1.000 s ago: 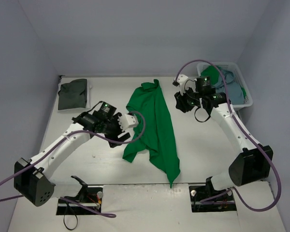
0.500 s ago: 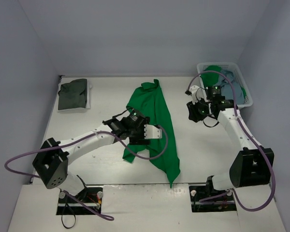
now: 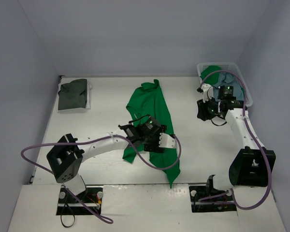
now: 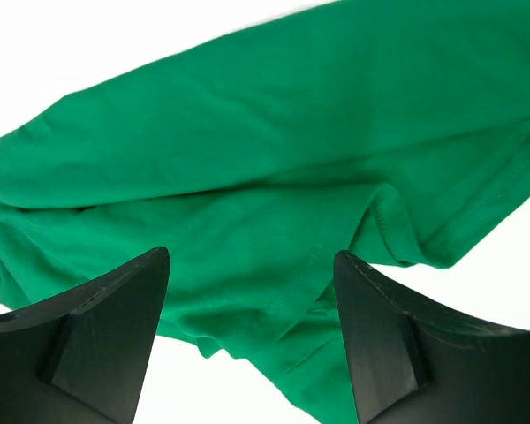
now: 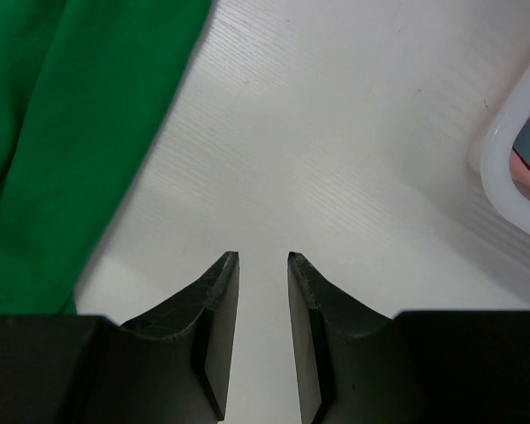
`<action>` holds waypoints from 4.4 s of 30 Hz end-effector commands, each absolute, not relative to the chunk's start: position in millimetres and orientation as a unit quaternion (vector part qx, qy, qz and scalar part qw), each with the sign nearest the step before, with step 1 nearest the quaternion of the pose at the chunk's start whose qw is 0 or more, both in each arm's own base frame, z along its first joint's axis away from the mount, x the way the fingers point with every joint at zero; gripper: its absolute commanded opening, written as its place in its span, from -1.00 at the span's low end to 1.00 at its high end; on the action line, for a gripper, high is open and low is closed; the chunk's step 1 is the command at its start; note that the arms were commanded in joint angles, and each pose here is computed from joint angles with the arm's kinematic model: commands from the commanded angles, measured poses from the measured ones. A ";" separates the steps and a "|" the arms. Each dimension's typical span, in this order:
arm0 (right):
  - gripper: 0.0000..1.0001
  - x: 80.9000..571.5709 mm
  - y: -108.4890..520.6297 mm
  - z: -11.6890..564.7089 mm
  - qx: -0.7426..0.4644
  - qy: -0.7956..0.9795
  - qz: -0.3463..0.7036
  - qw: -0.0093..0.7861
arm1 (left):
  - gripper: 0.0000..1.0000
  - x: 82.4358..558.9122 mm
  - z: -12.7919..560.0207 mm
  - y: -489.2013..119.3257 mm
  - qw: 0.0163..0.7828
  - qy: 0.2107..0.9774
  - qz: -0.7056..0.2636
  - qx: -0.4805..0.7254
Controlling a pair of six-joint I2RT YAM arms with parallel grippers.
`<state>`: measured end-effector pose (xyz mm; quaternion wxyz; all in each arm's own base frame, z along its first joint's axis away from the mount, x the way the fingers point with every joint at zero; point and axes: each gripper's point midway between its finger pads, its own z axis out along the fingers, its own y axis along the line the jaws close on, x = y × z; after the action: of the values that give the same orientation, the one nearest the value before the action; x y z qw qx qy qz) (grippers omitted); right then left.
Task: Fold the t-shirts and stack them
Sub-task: Flatten out the tshirt
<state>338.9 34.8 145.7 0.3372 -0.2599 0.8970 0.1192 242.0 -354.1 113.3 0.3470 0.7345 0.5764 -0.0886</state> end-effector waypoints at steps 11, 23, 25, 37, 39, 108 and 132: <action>-0.49 345.5 44.8 168.5 -0.270 0.877 0.139 0.372 | 0.38 235.9 106.3 -363.3 0.349 0.577 -0.102 0.731; -0.49 342.9 48.9 163.1 -0.272 0.877 0.153 0.366 | 0.39 233.3 84.1 -365.8 0.333 0.591 -0.112 0.726; -0.49 342.3 49.8 163.3 -0.271 0.877 0.155 0.366 | 0.39 238.3 82.7 -367.3 0.343 0.589 -0.104 0.724; -0.65 338.3 54.0 161.6 -0.274 0.874 0.167 0.365 | -0.45 254.6 59.7 -369.2 0.343 0.594 -0.068 0.725; -0.68 337.0 55.4 157.6 -0.275 0.874 0.173 0.361 | -0.76 258.9 67.2 -370.5 0.355 0.594 -0.062 0.719; -1.00 417.7 -57.5 217.9 -0.053 0.864 0.039 0.500 | -1.00 168.6 292.9 -490.3 0.365 0.486 -0.337 0.719; -1.00 386.0 -2.9 188.8 -0.191 0.872 0.099 0.439 | 0.47 359.8 325.4 -522.7 0.628 0.573 -0.004 0.527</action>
<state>394.7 -29.4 180.8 0.4366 -0.1211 0.8879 0.0793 351.1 -569.8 168.2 0.5153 0.6188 0.5927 -0.0134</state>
